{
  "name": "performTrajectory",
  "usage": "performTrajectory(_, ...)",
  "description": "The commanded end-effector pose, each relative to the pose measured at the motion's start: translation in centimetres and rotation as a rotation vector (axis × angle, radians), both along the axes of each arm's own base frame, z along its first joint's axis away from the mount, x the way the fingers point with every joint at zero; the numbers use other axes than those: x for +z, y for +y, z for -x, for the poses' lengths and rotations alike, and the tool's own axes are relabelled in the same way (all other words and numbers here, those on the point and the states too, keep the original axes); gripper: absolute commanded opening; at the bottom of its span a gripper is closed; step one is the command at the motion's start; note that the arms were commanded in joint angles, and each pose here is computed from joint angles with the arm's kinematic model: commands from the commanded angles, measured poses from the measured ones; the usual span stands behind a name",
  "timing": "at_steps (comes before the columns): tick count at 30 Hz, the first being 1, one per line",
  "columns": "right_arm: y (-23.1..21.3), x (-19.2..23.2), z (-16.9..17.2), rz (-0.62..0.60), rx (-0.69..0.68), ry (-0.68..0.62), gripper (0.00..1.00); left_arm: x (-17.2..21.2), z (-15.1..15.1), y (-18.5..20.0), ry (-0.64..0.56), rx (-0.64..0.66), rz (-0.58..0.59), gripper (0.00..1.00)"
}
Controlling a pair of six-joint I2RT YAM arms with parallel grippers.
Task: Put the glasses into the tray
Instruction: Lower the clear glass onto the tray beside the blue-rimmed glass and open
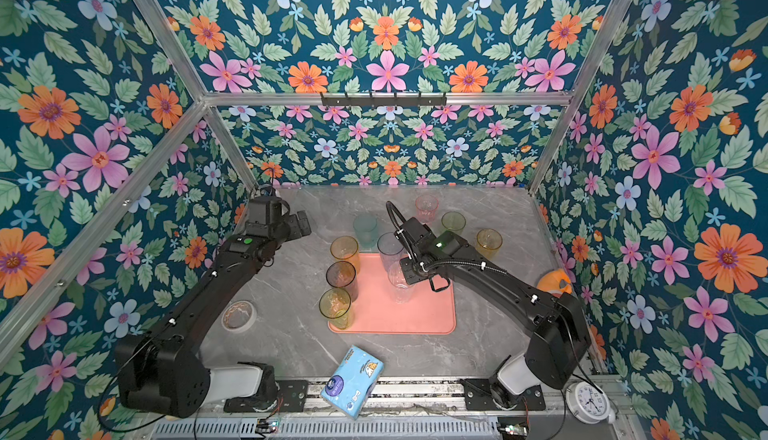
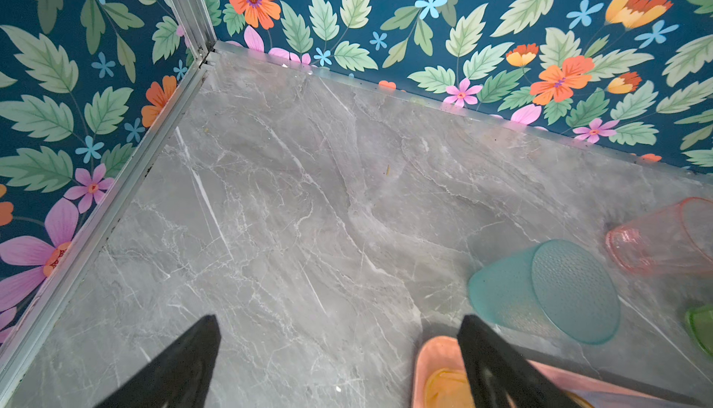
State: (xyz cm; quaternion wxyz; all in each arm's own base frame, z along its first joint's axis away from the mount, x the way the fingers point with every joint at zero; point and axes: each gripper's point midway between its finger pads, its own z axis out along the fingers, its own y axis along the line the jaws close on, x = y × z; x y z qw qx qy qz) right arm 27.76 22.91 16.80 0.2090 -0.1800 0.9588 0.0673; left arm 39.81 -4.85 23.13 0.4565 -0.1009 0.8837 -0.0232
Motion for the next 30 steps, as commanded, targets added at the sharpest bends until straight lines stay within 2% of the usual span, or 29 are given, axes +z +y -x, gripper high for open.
performTrajectory(1,1.3,0.4,-0.9,-0.026,0.021,-0.031,0.0,0.2,0.1,0.3,-0.006,0.002,-0.018,0.99)
performTrajectory(22,3.9,-0.5,-1.7,0.014,0.081,-0.023,0.0,-0.2,0.2,0.3,0.005,-0.001,-0.025,0.99)
performTrajectory(23,4.1,-1.6,-1.7,0.035,0.082,0.0,0.0,-0.2,0.1,0.3,0.004,-0.002,-0.025,0.99)
performTrajectory(30,4.0,-2.4,-1.9,0.065,0.078,0.008,0.0,-0.5,0.2,0.4,0.01,-0.001,-0.028,0.99)
